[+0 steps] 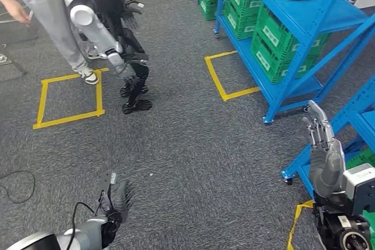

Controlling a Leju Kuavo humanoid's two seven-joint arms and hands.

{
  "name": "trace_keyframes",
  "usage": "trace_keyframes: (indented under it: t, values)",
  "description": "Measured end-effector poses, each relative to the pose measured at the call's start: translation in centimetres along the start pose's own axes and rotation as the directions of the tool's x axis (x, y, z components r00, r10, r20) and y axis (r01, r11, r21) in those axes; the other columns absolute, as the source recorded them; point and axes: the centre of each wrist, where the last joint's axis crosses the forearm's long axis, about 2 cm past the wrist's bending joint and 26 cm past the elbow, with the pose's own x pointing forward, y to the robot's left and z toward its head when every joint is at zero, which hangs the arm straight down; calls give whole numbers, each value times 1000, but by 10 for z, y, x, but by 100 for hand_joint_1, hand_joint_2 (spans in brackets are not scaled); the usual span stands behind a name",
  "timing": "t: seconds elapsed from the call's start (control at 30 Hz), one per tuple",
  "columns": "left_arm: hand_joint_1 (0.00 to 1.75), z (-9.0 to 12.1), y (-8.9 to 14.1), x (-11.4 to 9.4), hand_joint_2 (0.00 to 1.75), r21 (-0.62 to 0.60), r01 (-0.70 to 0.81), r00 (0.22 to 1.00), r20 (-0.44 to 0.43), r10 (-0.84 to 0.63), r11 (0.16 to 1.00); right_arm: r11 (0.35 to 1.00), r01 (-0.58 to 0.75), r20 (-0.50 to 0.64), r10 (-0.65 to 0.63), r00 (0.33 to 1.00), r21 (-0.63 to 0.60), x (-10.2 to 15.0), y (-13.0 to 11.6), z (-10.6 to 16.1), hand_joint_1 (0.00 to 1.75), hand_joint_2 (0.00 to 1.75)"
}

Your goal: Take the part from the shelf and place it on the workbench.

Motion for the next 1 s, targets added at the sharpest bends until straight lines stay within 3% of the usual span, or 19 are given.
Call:
trace_keyframes:
  t: [1.0]
  values:
    - [0,-2,-5,1,0,-6,-3,1000,1,3,1000,1000,17,-16,-17,1000,11,-5,3,-1,0,0]
